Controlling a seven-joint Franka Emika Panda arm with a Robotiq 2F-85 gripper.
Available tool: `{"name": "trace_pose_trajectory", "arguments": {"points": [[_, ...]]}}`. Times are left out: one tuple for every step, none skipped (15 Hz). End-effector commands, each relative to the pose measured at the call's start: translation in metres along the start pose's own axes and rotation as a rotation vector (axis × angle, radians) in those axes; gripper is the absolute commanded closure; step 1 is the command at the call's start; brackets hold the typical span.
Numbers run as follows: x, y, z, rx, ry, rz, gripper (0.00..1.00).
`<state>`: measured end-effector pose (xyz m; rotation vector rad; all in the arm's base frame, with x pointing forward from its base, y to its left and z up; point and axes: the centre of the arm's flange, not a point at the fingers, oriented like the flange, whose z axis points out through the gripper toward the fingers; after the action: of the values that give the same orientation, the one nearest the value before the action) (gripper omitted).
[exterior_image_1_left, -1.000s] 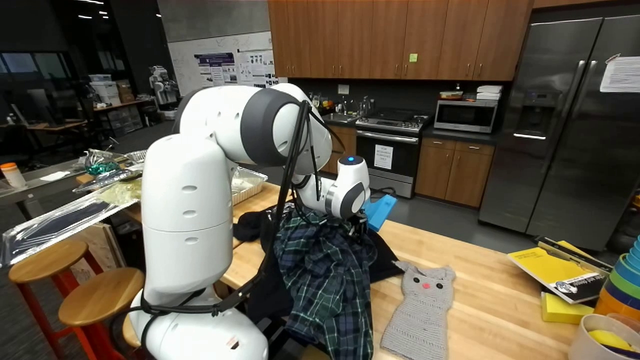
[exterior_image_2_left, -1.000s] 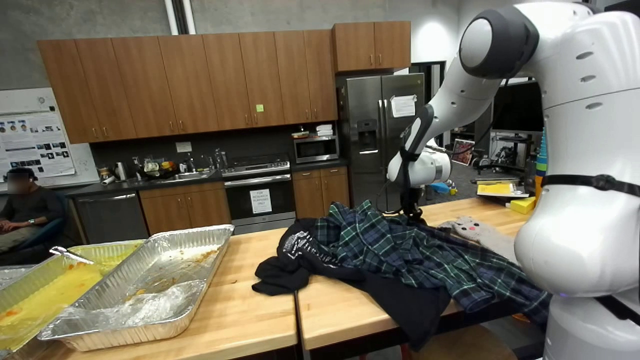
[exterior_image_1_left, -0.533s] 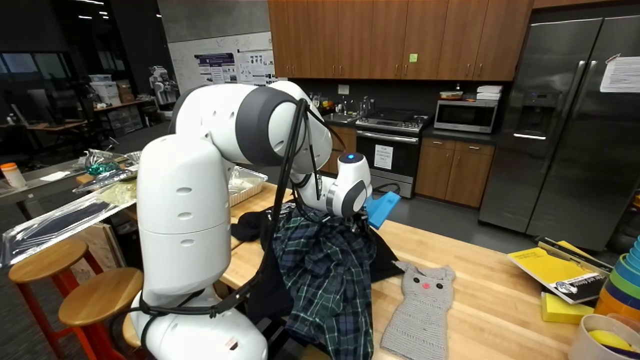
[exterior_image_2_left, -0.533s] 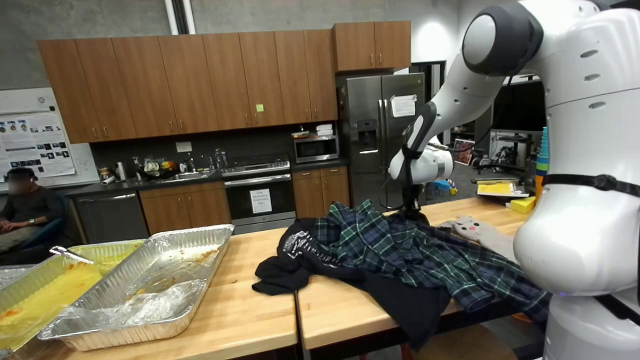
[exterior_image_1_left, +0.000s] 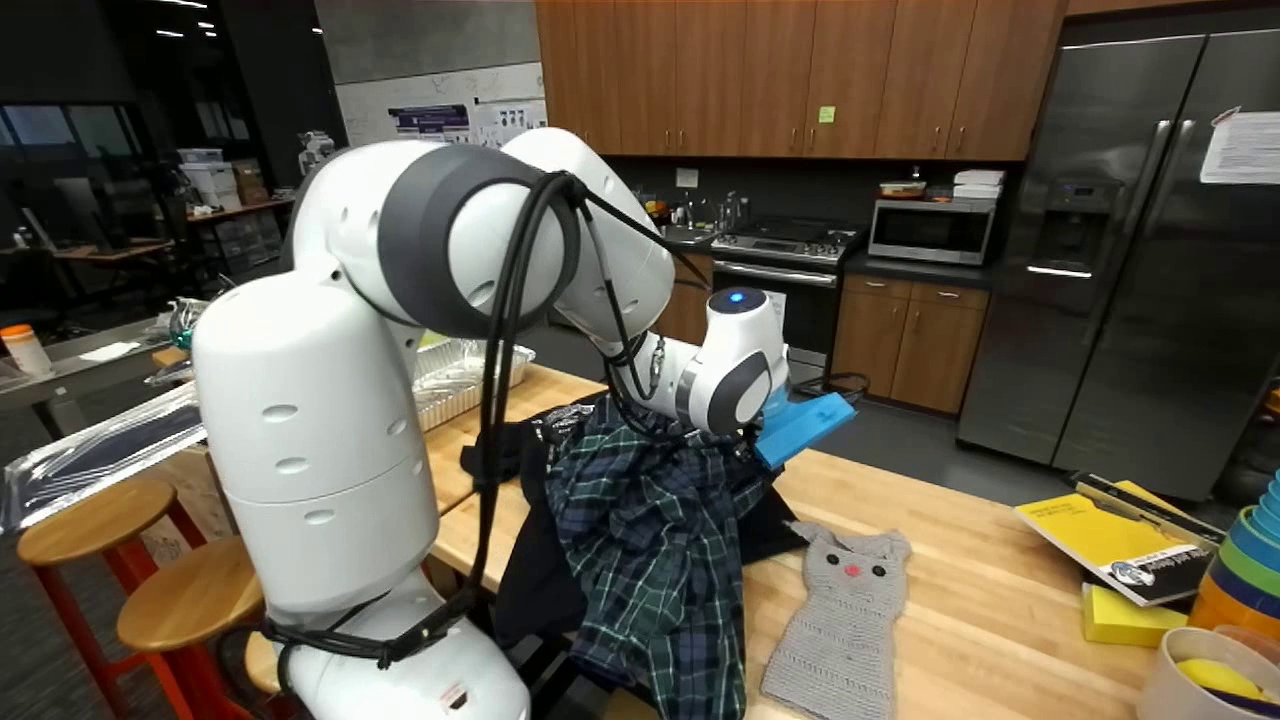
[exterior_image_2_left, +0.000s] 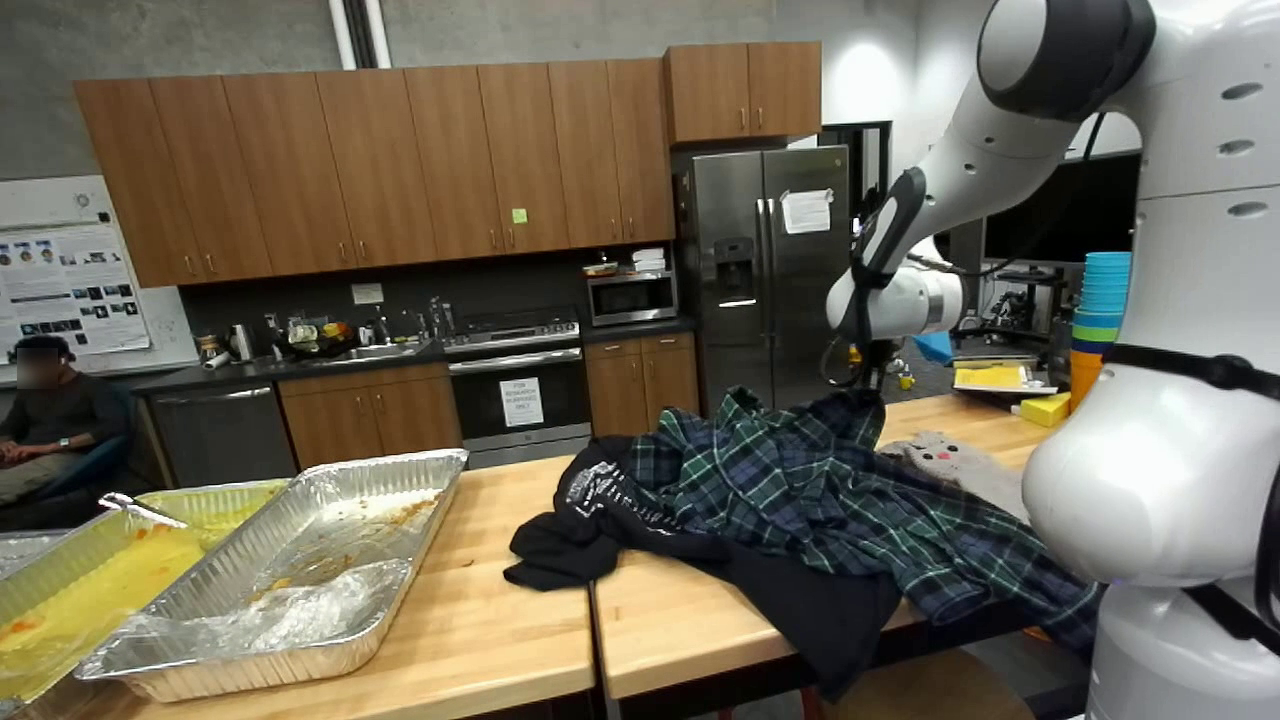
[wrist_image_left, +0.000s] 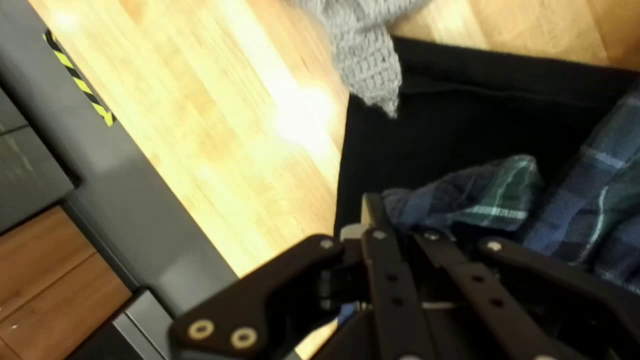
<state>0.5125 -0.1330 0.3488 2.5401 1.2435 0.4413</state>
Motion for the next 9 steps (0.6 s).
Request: {"name": "trace_pose_trajectory", "arguments": {"points": [[-0.051, -0.002, -0.043, -0.050, -0.021, 0.179, 0.99], [-0.067, -0.002, -0.049, -0.057, -0.024, 0.233, 0.99], [-0.082, -0.001, -0.055, -0.061, -0.028, 0.284, 0.99], [-0.093, 0.001, -0.059, -0.067, -0.031, 0.330, 0.99], [-0.106, 0.001, -0.063, -0.070, -0.037, 0.377, 0.99], [-0.117, 0.003, -0.066, -0.075, -0.042, 0.415, 0.99], [-0.129, 0.003, -0.067, -0.079, -0.055, 0.454, 0.99], [-0.140, 0.004, -0.067, -0.080, -0.068, 0.491, 0.99], [-0.151, 0.005, -0.067, -0.079, -0.083, 0.526, 0.99]]}}
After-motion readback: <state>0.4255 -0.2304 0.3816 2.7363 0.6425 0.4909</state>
